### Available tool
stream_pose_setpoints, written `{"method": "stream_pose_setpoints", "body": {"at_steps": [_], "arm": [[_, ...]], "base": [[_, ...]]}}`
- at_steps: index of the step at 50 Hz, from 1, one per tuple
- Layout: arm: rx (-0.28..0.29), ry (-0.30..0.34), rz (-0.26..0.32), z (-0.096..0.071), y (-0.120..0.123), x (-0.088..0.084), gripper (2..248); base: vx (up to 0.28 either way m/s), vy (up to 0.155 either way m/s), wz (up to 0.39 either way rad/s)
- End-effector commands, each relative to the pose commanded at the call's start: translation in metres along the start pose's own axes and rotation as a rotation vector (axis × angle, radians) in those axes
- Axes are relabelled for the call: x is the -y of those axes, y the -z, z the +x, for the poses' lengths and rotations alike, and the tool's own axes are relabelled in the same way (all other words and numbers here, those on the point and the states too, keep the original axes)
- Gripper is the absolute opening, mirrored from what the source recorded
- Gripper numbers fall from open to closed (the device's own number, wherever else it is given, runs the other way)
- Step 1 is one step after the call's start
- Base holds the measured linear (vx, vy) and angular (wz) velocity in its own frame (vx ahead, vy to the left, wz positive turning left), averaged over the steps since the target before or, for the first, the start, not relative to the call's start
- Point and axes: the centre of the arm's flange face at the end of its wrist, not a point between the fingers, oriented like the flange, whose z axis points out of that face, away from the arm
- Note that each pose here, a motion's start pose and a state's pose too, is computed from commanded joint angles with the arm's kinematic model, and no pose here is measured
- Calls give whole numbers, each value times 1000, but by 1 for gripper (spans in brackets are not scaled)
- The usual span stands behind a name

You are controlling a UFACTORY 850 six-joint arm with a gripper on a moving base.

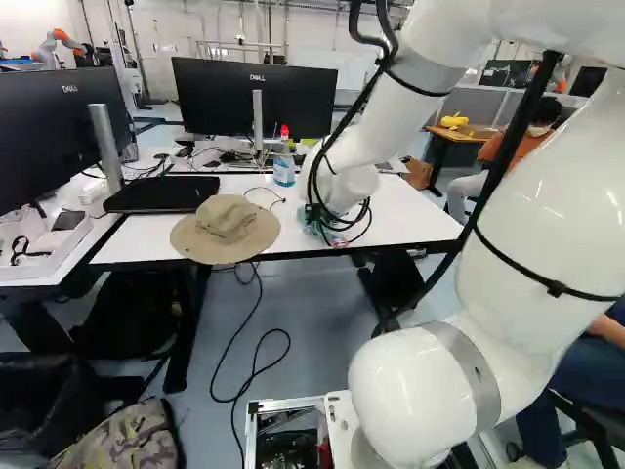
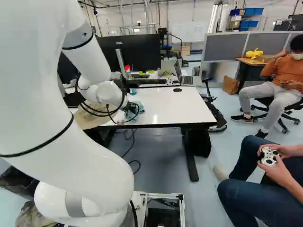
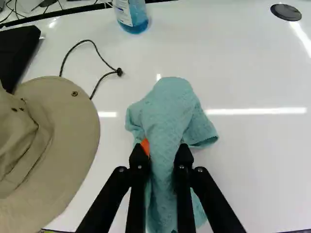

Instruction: Clean the table with the green towel

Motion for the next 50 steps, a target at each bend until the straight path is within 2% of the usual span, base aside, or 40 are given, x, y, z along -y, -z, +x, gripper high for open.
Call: {"method": "stream_pose_setpoints", "body": {"at_steps": [13, 29, 50], "arm": [[-3, -38, -34, 3, -1, -20, 62], [-8, -71, -64, 22, -16, -37, 62], [-16, -73, -65, 53, -44, -37, 62]], "base": [[0, 0, 0], [0, 0, 0], [0, 0, 0]]}}
